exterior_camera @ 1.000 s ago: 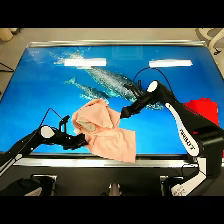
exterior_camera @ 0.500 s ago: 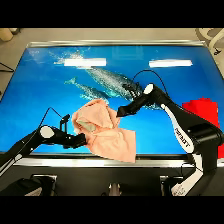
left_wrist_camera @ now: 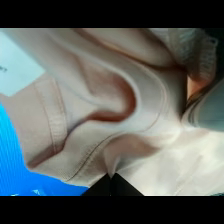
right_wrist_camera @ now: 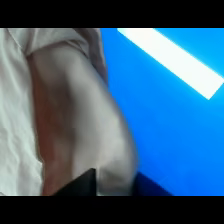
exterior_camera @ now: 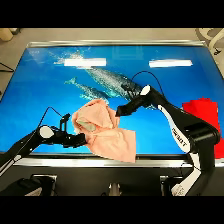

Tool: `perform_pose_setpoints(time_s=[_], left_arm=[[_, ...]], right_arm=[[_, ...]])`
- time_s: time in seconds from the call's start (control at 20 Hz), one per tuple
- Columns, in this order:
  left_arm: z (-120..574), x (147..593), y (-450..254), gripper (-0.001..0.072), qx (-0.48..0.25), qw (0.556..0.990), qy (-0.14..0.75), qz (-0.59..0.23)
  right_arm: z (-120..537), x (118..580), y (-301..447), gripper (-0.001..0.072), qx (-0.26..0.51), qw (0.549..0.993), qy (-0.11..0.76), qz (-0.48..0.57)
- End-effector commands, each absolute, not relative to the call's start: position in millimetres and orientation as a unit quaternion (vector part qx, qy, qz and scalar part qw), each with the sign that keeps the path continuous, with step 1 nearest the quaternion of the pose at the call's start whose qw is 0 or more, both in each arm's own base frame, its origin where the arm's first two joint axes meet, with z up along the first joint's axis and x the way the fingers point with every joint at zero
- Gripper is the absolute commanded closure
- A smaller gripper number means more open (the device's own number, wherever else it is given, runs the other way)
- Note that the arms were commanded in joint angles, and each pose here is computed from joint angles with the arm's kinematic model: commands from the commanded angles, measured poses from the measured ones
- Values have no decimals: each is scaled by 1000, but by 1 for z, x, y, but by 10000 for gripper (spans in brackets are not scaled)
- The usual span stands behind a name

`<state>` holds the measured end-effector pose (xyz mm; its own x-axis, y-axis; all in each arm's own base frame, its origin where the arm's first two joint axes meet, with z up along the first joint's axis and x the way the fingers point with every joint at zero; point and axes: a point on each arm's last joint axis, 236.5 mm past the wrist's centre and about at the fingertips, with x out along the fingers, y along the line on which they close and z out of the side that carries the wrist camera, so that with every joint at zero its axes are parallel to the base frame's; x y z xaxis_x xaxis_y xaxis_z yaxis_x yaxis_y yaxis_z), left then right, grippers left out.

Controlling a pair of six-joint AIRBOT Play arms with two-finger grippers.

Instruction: Fold the shirts.

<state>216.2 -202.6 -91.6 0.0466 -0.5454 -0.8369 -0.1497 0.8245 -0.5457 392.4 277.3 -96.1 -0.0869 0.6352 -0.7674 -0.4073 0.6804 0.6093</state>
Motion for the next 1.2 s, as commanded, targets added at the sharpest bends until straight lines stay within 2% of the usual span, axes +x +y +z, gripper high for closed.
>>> perform_pose_setpoints(time_s=[0.0,0.05,0.15,0.3,0.4,0.5,0.65,0.75,0.8,0.95,1.15], left_arm=[[-89,219,-203,685,-257,680,670,-149],[-85,221,-203,685,-257,684,665,-152],[-62,238,-204,686,-227,720,629,-184],[19,284,-191,687,-165,805,526,-217],[109,315,-173,687,-148,865,425,-222],[216,330,-149,687,-157,914,303,-218],[391,305,-106,687,-162,962,91,-199],[478,267,-89,686,-177,965,-28,-194],[509,250,-85,686,-181,961,-76,-196],[546,227,-75,686,-186,952,-146,-193],[513,249,-65,687,-155,973,-86,-151]], right_arm=[[-97,380,291,691,75,658,628,408],[-94,379,289,692,64,659,624,414],[-79,384,277,693,21,677,608,413],[-16,401,254,692,-82,732,534,415],[56,416,229,692,-163,783,459,387],[164,429,193,691,-226,852,351,317],[341,399,136,691,-241,937,156,197],[434,346,117,691,-214,962,26,169],[456,325,111,691,-207,965,-9,163],[474,284,93,691,-209,966,-26,153],[425,280,74,690,-238,958,80,141]])
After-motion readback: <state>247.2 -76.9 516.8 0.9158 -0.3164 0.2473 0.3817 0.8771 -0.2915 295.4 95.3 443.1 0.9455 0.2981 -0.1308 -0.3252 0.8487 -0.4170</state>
